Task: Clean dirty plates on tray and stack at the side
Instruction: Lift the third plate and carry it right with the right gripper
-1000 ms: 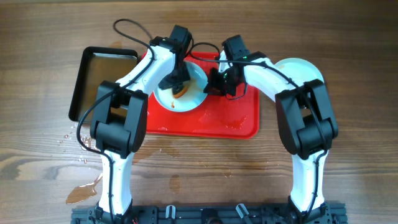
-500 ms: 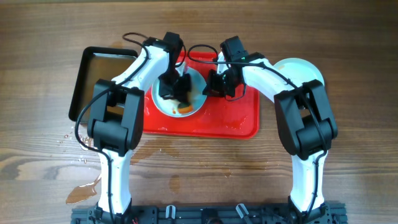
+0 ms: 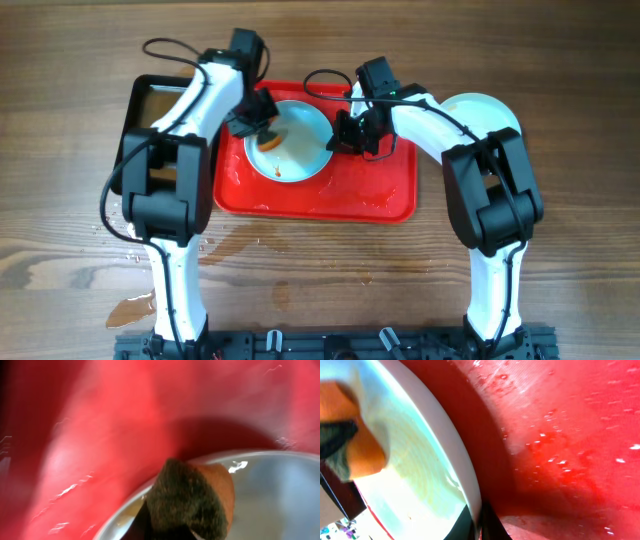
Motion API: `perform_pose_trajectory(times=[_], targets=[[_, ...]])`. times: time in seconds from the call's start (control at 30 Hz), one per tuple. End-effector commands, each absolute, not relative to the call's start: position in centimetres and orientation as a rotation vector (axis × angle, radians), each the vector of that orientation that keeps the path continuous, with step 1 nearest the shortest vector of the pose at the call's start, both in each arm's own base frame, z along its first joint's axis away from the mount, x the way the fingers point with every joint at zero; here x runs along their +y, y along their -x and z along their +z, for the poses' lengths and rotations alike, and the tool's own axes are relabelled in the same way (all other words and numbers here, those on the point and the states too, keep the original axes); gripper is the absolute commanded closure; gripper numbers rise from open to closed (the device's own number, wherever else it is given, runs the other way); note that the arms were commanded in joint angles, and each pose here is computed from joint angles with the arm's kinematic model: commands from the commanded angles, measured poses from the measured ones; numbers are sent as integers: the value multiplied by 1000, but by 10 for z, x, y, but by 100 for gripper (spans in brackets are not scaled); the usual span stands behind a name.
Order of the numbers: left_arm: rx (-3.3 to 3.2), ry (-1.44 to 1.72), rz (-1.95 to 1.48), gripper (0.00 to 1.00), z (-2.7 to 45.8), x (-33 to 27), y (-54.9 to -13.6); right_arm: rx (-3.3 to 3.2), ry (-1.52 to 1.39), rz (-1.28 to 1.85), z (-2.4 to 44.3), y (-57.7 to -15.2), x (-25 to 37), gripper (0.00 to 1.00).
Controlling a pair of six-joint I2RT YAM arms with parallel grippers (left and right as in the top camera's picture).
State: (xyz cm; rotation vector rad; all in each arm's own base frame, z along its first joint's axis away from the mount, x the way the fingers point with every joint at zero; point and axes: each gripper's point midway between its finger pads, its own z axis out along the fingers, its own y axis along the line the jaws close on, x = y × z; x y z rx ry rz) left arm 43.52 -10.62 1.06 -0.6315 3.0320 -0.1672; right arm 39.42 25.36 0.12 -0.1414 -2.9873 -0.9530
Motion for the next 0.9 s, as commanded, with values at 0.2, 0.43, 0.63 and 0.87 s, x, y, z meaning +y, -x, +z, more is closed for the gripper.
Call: perform_pose_trajectory(times=[0.2, 0.43, 0.63, 0.87], targets=[[2839, 415, -259, 96, 169, -84, -422, -3127, 25, -883, 32, -403, 232, 95], [2863, 430, -190, 96, 151, -76, -419, -3579, 244, -95, 152, -398, 115, 96], [2887, 434, -181, 96, 136, -76, -414, -3624, 770, 721, 233, -361, -5, 96], [2895, 435, -177, 96, 132, -75, -412, -3401, 1175, 1343, 267, -344, -83, 96]])
